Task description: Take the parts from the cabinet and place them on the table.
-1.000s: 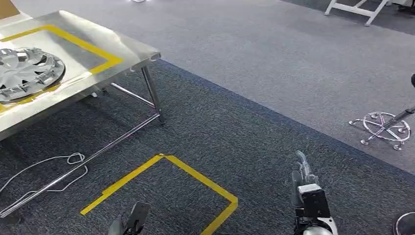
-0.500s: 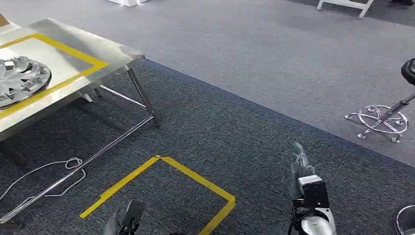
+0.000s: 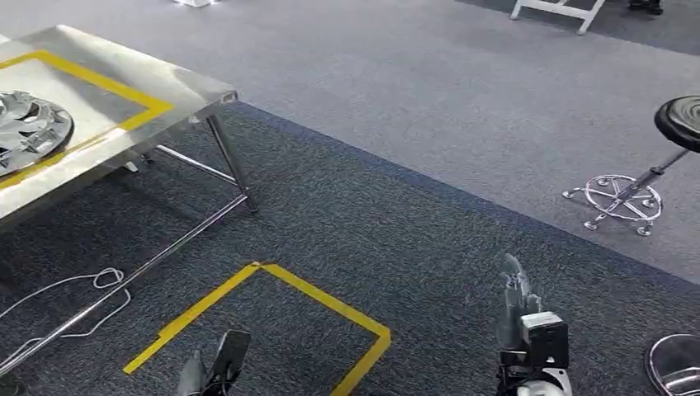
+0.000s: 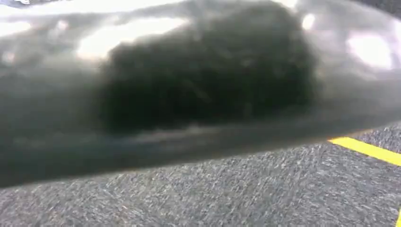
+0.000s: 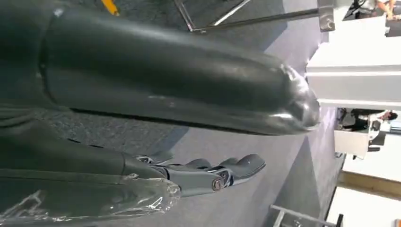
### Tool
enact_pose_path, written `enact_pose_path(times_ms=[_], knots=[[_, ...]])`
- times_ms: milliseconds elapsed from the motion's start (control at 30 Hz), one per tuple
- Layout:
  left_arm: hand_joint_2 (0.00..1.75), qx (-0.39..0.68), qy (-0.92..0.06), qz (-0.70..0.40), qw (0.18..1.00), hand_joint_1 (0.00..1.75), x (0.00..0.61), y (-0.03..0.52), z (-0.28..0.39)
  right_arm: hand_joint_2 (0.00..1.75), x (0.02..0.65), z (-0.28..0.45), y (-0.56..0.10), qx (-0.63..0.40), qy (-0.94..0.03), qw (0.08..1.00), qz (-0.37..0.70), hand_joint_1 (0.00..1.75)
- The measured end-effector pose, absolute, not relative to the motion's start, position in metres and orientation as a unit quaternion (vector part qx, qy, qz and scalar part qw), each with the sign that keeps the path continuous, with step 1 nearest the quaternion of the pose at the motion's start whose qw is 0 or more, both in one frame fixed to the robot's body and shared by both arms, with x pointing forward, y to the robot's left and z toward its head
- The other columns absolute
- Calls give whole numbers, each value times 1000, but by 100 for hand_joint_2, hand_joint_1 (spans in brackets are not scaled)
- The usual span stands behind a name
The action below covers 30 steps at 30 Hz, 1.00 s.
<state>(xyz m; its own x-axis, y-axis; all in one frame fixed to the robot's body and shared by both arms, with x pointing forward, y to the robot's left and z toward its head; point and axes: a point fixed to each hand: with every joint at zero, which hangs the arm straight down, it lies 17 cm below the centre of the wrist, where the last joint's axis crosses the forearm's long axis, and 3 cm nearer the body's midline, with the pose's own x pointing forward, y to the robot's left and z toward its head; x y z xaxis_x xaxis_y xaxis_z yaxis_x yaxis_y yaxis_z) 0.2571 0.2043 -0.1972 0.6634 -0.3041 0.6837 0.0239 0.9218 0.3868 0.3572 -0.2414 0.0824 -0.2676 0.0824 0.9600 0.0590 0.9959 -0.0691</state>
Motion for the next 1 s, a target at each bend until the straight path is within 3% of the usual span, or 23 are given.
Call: enact_pose_path(times_ms=[1000], knots=[[0, 184, -404, -76, 893, 0, 261, 218, -196, 0, 376, 85, -250, -42, -799, 600, -9, 0]])
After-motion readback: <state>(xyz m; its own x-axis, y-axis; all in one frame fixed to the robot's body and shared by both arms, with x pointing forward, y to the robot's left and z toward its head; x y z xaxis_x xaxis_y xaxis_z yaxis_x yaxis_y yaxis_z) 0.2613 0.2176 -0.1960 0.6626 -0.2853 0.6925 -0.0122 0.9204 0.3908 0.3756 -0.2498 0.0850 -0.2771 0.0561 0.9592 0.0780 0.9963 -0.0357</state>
